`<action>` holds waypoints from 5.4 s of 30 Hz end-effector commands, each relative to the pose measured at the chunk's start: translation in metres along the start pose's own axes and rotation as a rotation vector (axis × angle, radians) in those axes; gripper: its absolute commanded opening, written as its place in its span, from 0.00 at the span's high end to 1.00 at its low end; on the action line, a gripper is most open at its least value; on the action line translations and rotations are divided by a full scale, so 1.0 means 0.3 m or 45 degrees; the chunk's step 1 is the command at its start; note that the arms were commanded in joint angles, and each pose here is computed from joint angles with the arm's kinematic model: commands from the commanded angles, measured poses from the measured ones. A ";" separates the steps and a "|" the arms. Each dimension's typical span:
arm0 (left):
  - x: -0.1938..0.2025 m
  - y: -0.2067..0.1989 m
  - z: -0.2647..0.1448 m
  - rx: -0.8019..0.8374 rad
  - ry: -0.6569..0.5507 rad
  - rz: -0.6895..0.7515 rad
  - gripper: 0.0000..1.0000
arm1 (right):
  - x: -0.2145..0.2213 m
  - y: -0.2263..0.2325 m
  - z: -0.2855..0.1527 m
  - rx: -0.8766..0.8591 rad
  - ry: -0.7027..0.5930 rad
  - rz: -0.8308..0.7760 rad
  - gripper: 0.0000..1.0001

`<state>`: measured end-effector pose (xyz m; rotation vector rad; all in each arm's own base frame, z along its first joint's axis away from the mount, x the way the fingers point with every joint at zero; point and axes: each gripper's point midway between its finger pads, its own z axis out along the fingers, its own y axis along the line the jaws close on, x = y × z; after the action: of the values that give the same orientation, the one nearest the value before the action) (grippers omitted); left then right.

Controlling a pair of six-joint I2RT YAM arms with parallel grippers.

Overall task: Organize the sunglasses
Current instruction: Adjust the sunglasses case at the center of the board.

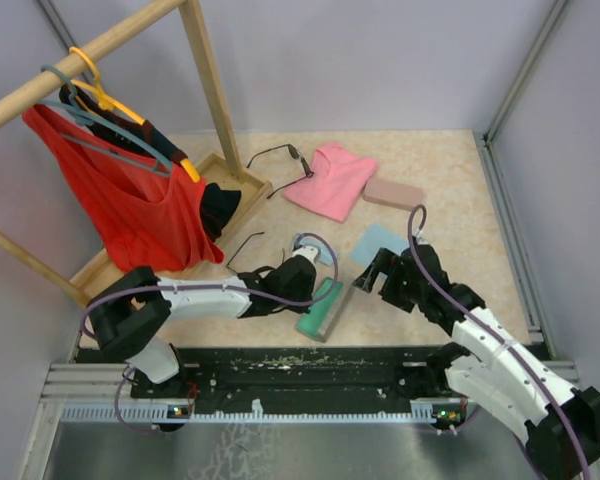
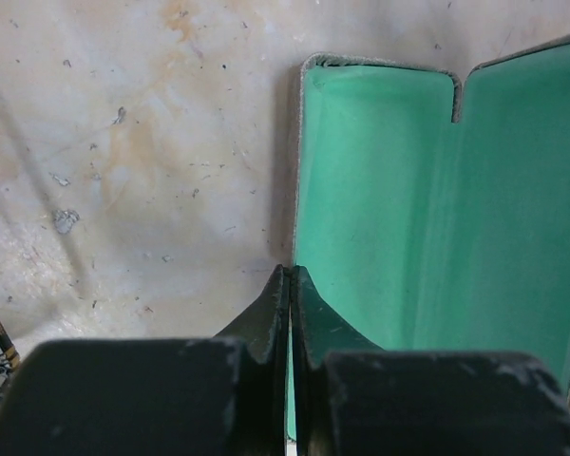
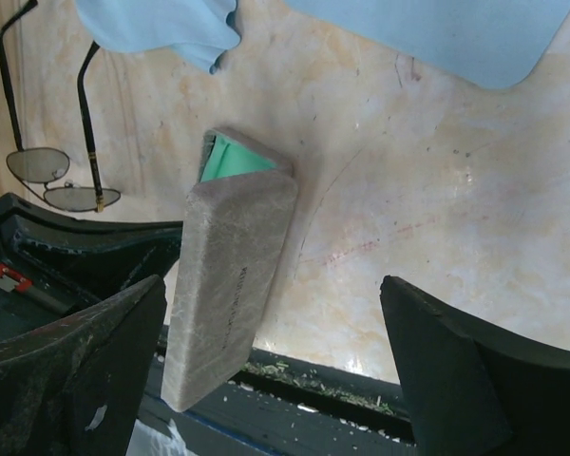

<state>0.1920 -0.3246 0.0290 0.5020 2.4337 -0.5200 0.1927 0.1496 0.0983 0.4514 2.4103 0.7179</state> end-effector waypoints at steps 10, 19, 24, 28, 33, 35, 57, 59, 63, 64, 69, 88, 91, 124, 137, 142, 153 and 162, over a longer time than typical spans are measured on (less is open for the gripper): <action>-0.003 -0.100 -0.065 0.244 -0.076 -0.181 0.90 | -0.002 0.116 -0.030 -0.051 0.074 -0.073 0.17; 0.044 -0.113 -0.073 0.304 -0.052 -0.166 0.84 | 0.059 0.132 0.013 0.079 0.103 -0.192 0.17; 0.053 -0.112 -0.085 0.320 -0.061 -0.161 0.79 | 0.098 0.147 0.028 0.110 0.138 -0.258 0.20; 0.055 -0.112 -0.093 0.330 -0.068 -0.158 0.77 | 0.131 0.168 0.042 0.131 0.168 -0.335 0.28; 0.052 -0.113 -0.109 0.347 -0.084 -0.160 0.74 | 0.148 0.177 0.058 0.167 0.183 -0.419 0.36; 0.048 -0.113 -0.116 0.352 -0.093 -0.157 0.73 | 0.149 0.179 0.061 0.181 0.182 -0.454 0.39; -0.121 -0.012 -0.297 0.189 -0.365 -0.149 0.66 | 0.106 0.218 0.075 0.238 0.186 -0.724 0.84; -0.131 0.004 -0.310 0.163 -0.388 -0.148 0.66 | 0.105 0.230 0.077 0.220 0.198 -0.763 0.85; -0.148 0.039 -0.337 0.106 -0.427 -0.142 0.66 | 0.088 0.249 0.080 0.201 0.196 -0.869 0.89; -0.153 0.047 -0.345 0.093 -0.439 -0.144 0.66 | 0.078 0.254 0.082 0.198 0.187 -0.902 0.89; -0.164 0.089 -0.378 0.037 -0.489 -0.147 0.64 | 0.002 0.281 0.085 0.223 0.111 -1.097 0.95; -0.190 0.128 -0.445 0.000 -0.553 -0.125 0.62 | -0.506 0.462 0.135 0.176 -0.318 -1.933 1.00; -0.198 0.130 -0.454 -0.003 -0.560 -0.114 0.62 | -0.560 0.472 0.172 0.165 -0.278 -2.024 1.00; -0.250 0.217 -0.575 -0.093 -0.732 -0.157 0.60 | -0.486 0.546 0.546 0.051 0.229 -2.306 1.00; -0.254 0.222 -0.583 -0.100 -0.744 -0.151 0.60 | -0.397 0.539 0.553 -0.073 0.316 -2.319 1.00; -0.249 0.226 -0.581 -0.103 -0.739 -0.153 0.60 | -0.343 0.530 0.537 -0.160 0.390 -2.321 1.00; -0.246 0.227 -0.580 -0.104 -0.736 -0.154 0.60 | -0.272 0.529 0.516 -0.279 0.463 -2.341 0.94; -0.237 0.237 -0.582 -0.114 -0.732 -0.160 0.60 | -0.283 0.543 0.538 -0.259 0.425 -2.314 0.74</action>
<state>0.1955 -0.2037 0.1830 0.1460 1.9393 -0.5303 0.3792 0.2865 0.0968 -1.8485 1.9327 0.0645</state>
